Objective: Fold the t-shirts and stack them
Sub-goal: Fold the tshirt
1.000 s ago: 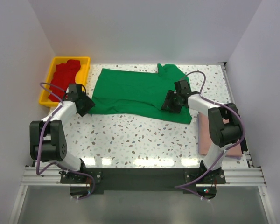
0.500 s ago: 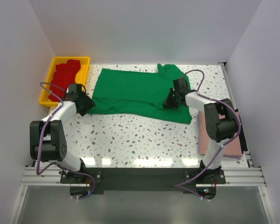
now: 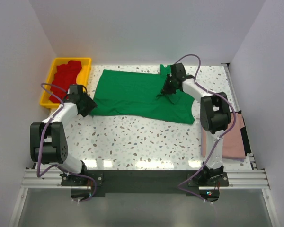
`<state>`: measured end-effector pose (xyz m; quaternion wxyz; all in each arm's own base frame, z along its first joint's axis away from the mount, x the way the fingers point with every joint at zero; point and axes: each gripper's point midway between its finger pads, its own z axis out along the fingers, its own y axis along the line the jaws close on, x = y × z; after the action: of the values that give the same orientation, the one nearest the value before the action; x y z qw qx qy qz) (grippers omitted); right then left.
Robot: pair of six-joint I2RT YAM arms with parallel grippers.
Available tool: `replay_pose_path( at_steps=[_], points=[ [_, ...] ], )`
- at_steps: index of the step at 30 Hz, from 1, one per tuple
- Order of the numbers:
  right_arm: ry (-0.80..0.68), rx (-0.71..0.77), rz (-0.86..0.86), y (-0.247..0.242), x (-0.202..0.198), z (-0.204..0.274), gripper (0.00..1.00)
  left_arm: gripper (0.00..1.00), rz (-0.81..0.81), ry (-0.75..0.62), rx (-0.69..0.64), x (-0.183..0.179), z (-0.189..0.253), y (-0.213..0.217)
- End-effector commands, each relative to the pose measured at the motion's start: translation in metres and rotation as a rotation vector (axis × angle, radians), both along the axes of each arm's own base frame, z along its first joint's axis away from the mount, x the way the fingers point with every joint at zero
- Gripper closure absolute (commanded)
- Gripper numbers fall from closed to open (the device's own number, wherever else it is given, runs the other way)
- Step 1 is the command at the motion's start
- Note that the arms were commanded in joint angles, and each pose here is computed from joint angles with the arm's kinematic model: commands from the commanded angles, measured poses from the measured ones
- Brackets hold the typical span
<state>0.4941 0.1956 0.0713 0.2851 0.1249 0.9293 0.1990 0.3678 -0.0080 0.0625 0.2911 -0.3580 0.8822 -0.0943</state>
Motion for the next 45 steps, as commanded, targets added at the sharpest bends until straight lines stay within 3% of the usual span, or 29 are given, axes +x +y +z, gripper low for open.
replay_pose_path(
  at_steps=[1, 3, 4, 7, 9, 11, 20, 23, 24, 28, 36, 45],
  points=[
    [0.016, -0.073, 0.063, -0.002, 0.011, -0.005, 0.75, 0.44, -0.014, -0.042, 0.005, 0.011, 0.004, 0.002],
    [-0.011, -0.094, 0.082, -0.002, 0.020, 0.001, 0.62, 0.43, -0.029, -0.048, -0.012, 0.011, 0.005, -0.002],
    [-0.013, -0.103, 0.088, -0.003, 0.021, 0.001, 0.51, 0.43, -0.033, -0.051, -0.011, 0.012, 0.006, -0.002],
    [-0.047, -0.137, 0.095, -0.008, 0.025, 0.014, 0.34, 0.42, -0.035, -0.049, -0.011, 0.011, 0.006, -0.002],
    [-0.080, -0.161, 0.086, -0.015, 0.022, 0.030, 0.32, 0.41, -0.036, -0.049, -0.008, 0.011, 0.006, -0.002],
    [-0.128, -0.178, 0.058, -0.023, 0.018, 0.054, 0.31, 0.41, -0.036, -0.048, -0.011, 0.010, 0.005, -0.002],
    [-0.141, -0.225, -0.011, -0.054, -0.042, 0.049, 0.33, 0.41, -0.041, -0.050, -0.017, 0.012, 0.005, -0.003],
    [-0.077, -0.255, -0.012, -0.063, -0.065, 0.022, 0.47, 0.41, -0.040, -0.053, -0.015, 0.012, 0.007, -0.003],
    [-0.075, -0.265, -0.019, -0.065, -0.067, 0.019, 0.58, 0.41, -0.041, -0.053, -0.016, 0.011, 0.007, -0.003],
    [-0.014, -0.287, -0.005, -0.063, -0.071, -0.009, 0.75, 0.41, -0.041, -0.051, -0.020, 0.011, 0.006, -0.004],
    [0.012, -0.307, -0.006, -0.056, -0.050, -0.031, 0.72, 0.41, -0.042, -0.048, -0.018, 0.010, 0.006, -0.004],
    [-0.026, -0.352, -0.055, -0.058, -0.012, -0.020, 0.64, 0.41, -0.044, -0.049, -0.010, 0.010, 0.007, -0.003]
  ],
)
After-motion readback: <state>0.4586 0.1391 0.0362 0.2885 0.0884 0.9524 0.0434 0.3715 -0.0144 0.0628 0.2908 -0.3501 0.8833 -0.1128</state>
